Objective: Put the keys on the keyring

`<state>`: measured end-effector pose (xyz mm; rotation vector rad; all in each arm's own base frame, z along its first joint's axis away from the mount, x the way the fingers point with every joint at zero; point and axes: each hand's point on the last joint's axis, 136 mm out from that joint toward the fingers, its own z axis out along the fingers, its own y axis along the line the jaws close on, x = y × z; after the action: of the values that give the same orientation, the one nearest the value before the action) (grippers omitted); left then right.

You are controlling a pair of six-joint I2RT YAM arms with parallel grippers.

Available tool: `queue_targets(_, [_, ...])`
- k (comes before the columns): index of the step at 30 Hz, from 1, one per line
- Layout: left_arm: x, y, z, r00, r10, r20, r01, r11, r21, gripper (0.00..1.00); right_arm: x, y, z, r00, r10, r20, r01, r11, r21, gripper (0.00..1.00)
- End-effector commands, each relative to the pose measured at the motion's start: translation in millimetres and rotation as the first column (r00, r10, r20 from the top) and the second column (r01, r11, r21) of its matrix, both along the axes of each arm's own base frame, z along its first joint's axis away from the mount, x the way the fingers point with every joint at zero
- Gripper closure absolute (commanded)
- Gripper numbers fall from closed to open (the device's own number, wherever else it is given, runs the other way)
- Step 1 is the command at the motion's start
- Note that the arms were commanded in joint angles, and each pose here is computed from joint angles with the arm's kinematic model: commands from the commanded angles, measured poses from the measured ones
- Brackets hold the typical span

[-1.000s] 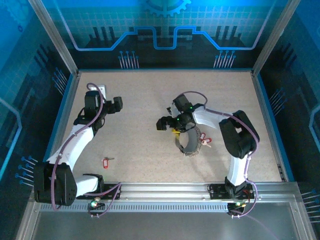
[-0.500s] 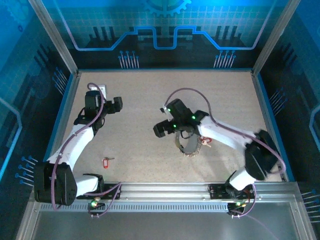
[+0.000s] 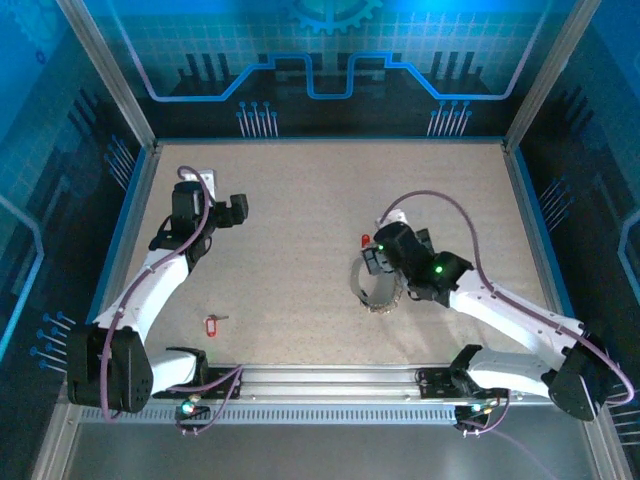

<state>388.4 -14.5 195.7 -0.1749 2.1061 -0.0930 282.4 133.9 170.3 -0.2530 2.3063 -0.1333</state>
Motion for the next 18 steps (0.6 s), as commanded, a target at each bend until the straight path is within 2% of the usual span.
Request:
queue_targets(1, [3.2, -7.9, 12.3, 0.999, -0.026, 0.037, 0.027, 0.999, -0.021, 0.01, -21.3, -35.2, -44.8, 0.949, -0.186, -0.254, 0.222, 0.967, 0.122, 0.0])
queue_targets(4, [3.6, -7.5, 10.8, 0.999, -0.022, 0.03, 0.022, 1.0, -0.018, 0.01, -46.2, -24.3, -88.5, 0.851, -0.121, -0.511, 0.321, 0.89, 0.324, 0.03])
queue_targets(6, [3.9, -8.2, 8.7, 0.999, -0.021, 0.027, 0.022, 0.999, -0.023, 0.01, -55.6, -20.4, -102.6, 0.807, -0.08, -0.585, 0.338, 0.874, 0.348, 0.04])
queue_targets(9, [5.0, -9.4, 7.8, 0.999, -0.027, 0.022, 0.027, 0.999, -0.025, 0.01, -55.1, -2.7, -106.2, 0.786, 0.052, -0.617, 0.281, 0.858, 0.43, 0.05])
queue_targets(12, [5.5, -9.2, 5.9, 1.0, -0.023, 0.015, 0.024, 0.999, -0.029, 0.01, -58.3, 14.1, -115.4, 0.738, 0.139, -0.66, 0.283, 0.825, 0.49, 0.14])
queue_targets(18, [4.4, -7.0, 8.7, 1.0, -0.017, 0.022, 0.017, 1.0, -0.016, 0.01, -57.0, 26.6, -130.7, 0.684, 0.201, -0.701, 0.286, 0.81, 0.512, 0.24])
